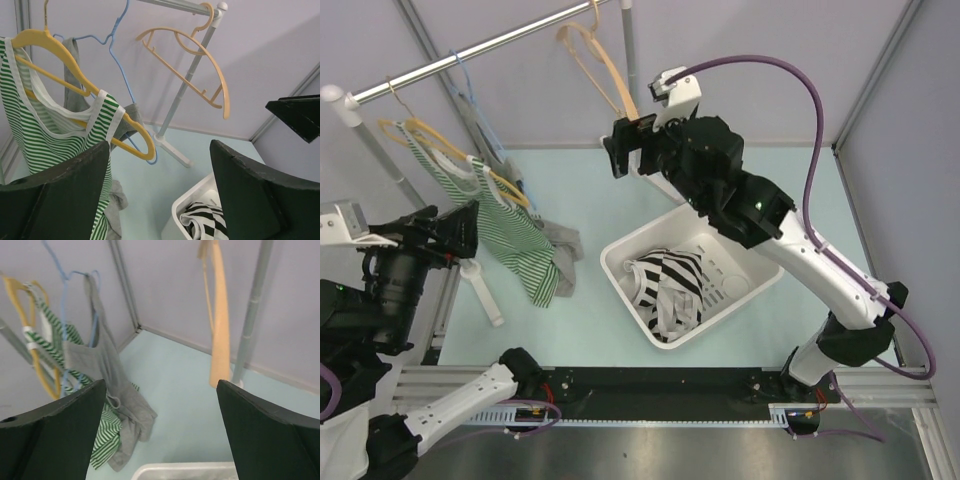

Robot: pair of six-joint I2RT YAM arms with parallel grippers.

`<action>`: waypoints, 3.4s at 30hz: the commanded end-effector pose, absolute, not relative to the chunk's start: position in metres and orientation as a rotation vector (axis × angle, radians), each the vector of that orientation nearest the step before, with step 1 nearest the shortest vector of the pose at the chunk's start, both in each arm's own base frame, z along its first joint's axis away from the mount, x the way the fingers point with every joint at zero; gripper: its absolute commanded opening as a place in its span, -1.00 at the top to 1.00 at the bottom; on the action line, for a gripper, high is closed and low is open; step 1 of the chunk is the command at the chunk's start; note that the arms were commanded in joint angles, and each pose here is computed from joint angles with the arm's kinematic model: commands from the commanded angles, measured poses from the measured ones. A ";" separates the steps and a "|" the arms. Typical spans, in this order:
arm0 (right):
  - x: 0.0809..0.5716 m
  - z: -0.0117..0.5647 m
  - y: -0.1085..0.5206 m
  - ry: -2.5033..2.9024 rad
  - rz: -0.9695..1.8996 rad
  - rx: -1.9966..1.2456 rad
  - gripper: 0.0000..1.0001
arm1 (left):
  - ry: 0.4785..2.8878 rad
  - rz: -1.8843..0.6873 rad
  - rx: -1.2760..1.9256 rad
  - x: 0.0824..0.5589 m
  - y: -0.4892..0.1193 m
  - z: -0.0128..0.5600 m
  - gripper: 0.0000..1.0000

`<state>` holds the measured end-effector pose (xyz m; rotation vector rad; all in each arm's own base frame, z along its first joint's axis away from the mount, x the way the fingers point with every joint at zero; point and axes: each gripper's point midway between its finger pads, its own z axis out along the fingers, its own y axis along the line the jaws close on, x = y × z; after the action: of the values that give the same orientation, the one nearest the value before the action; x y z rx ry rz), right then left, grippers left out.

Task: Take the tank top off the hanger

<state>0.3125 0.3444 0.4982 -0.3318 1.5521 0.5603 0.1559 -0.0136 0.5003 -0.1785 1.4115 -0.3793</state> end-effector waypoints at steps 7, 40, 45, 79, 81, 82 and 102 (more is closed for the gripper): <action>0.272 0.510 0.444 1.366 0.769 -0.568 -0.49 | 1.342 -0.431 -0.223 0.144 -0.002 0.509 -0.72; 0.283 0.507 0.526 1.290 0.961 -0.568 -0.41 | 1.372 -0.463 -0.227 0.136 -0.001 0.497 -0.71; 0.300 0.493 0.538 1.321 0.955 -0.579 -0.24 | 1.369 -0.471 -0.228 0.134 0.000 0.497 -0.70; 0.333 0.434 0.584 1.346 0.991 -0.581 0.96 | 1.368 -0.484 -0.222 0.131 0.001 0.504 -0.69; 0.332 0.446 0.579 1.324 0.986 -0.563 1.00 | 1.370 -0.491 -0.217 0.131 -0.001 0.505 -0.69; 0.330 0.450 0.578 1.313 0.980 -0.561 1.00 | 1.371 -0.494 -0.217 0.131 -0.002 0.505 -0.69; 0.309 0.561 0.479 1.122 0.729 -0.349 1.00 | 1.400 -0.569 -0.171 0.145 -0.033 0.512 -0.69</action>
<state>0.3250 0.5364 0.4655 -0.5173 1.3144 0.7013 0.1419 -0.0198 0.4981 -0.1915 1.4159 -0.5114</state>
